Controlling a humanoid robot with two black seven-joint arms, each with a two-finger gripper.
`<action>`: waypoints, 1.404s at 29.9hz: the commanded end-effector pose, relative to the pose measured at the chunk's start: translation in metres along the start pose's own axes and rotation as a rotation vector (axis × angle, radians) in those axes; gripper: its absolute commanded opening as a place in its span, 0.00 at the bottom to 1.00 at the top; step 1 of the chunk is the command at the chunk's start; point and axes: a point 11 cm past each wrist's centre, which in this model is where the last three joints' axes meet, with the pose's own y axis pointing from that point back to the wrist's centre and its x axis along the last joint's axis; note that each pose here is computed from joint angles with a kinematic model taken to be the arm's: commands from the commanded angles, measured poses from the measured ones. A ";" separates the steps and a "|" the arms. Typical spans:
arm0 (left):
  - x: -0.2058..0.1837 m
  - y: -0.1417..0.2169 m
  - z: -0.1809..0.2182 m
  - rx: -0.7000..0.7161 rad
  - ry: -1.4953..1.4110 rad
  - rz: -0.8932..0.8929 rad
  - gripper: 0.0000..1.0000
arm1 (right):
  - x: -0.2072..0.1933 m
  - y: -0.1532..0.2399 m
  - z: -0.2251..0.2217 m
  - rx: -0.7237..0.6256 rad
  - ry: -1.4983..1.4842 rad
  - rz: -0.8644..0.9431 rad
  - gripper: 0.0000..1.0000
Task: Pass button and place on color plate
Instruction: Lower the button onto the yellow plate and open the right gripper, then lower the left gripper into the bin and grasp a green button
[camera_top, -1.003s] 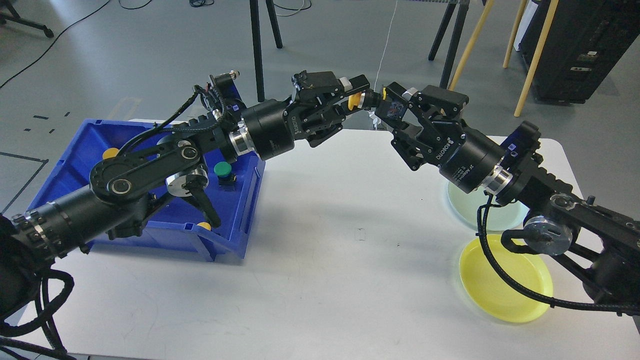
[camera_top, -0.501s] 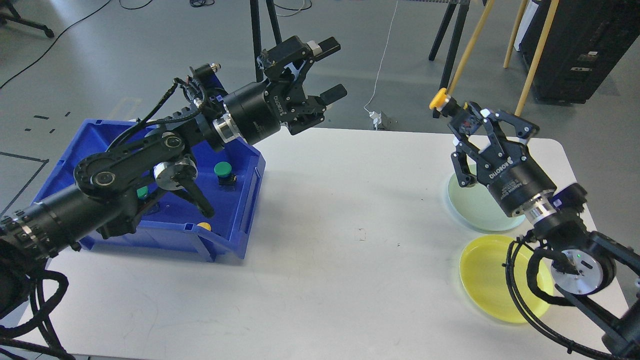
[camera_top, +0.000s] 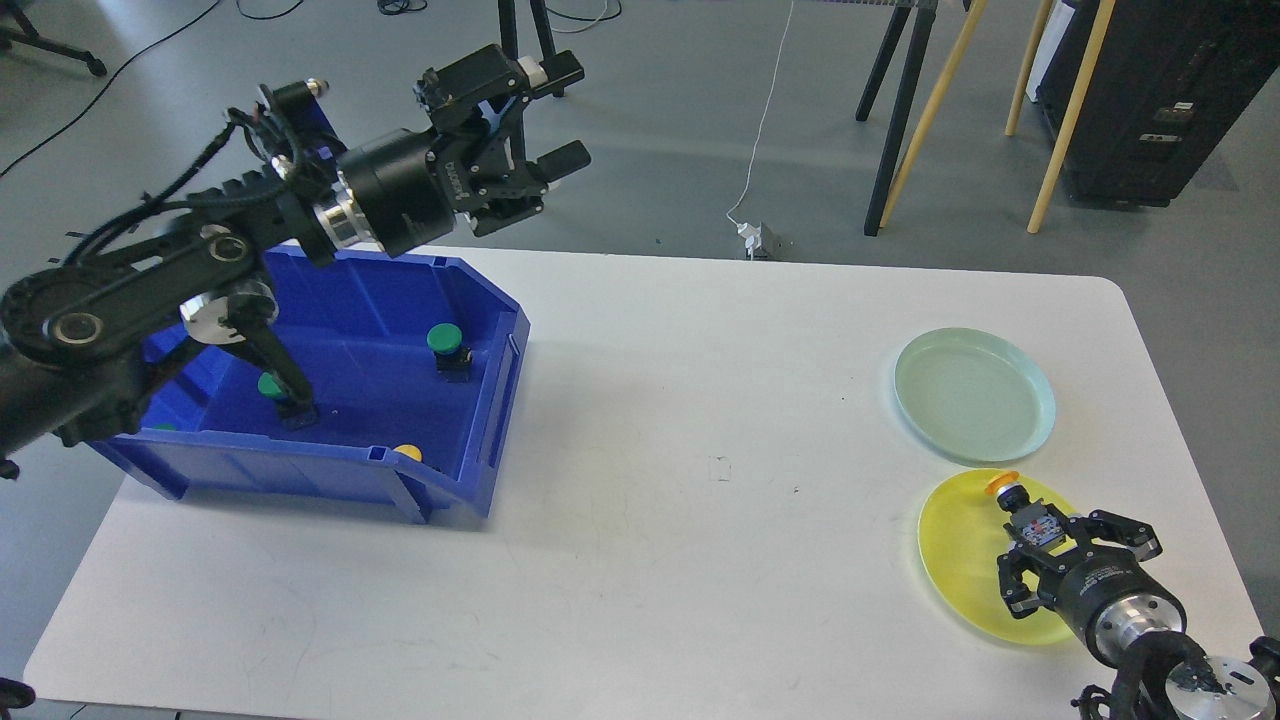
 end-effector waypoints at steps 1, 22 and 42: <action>0.028 0.037 0.016 0.174 -0.257 -0.036 0.97 | 0.000 0.001 0.002 -0.004 -0.008 -0.004 0.60; 0.045 0.182 -0.113 1.034 -0.884 -0.499 0.97 | -0.196 0.032 -0.142 0.311 0.013 -0.889 1.00; 0.057 0.198 -0.170 1.247 -0.807 -0.511 0.97 | -0.192 0.030 -0.125 0.263 0.010 -0.918 1.00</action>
